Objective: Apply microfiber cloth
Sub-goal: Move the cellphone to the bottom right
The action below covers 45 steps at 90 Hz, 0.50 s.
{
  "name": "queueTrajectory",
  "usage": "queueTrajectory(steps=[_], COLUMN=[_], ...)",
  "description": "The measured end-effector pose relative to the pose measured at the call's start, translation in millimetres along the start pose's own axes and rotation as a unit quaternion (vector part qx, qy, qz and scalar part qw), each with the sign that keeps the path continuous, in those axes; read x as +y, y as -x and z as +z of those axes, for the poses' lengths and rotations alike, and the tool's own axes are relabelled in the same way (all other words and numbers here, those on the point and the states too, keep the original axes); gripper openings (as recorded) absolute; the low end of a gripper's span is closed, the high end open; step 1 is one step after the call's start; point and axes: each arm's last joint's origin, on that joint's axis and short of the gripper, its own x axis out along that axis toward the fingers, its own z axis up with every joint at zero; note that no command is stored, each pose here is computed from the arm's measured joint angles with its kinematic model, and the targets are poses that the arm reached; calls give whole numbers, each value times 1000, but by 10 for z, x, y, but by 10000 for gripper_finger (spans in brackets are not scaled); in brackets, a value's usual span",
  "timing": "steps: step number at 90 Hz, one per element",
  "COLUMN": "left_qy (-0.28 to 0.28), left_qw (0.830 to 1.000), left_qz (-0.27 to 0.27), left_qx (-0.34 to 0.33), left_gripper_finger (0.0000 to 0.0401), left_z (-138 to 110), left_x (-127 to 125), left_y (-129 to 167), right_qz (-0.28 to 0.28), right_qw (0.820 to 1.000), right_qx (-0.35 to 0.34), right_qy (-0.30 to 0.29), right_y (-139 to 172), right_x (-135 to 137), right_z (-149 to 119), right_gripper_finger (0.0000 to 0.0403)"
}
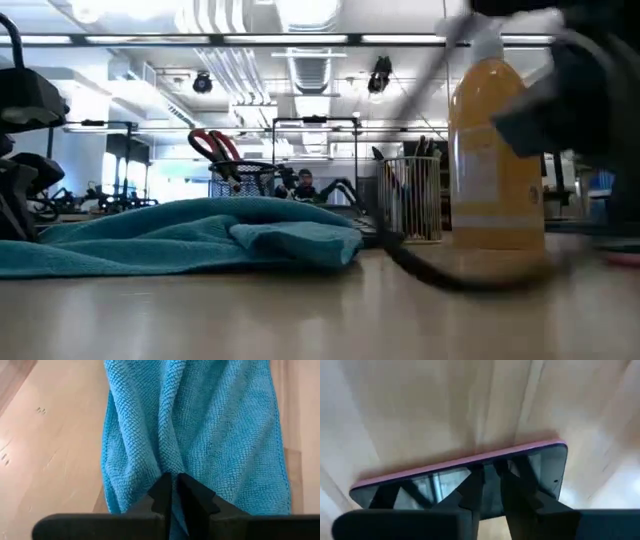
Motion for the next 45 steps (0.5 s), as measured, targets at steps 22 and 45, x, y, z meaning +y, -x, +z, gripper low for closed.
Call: queueTrajectory(steps=[22, 45], left_qy=[-4, -28], left_qw=[1000, 1000], left_qz=[0, 6], left_qx=[0, -12], left_gripper_finger=[20, 20], left_z=[0, 9], left_x=[-2, 0], left_y=[-1, 0], right_qz=[-7, 8], right_qw=[998, 992], right_qx=[50, 92], right_qy=[-47, -81], right_y=[-199, -342], right_x=[150, 380], right_z=[-317, -657], right_gripper_finger=[38, 27])
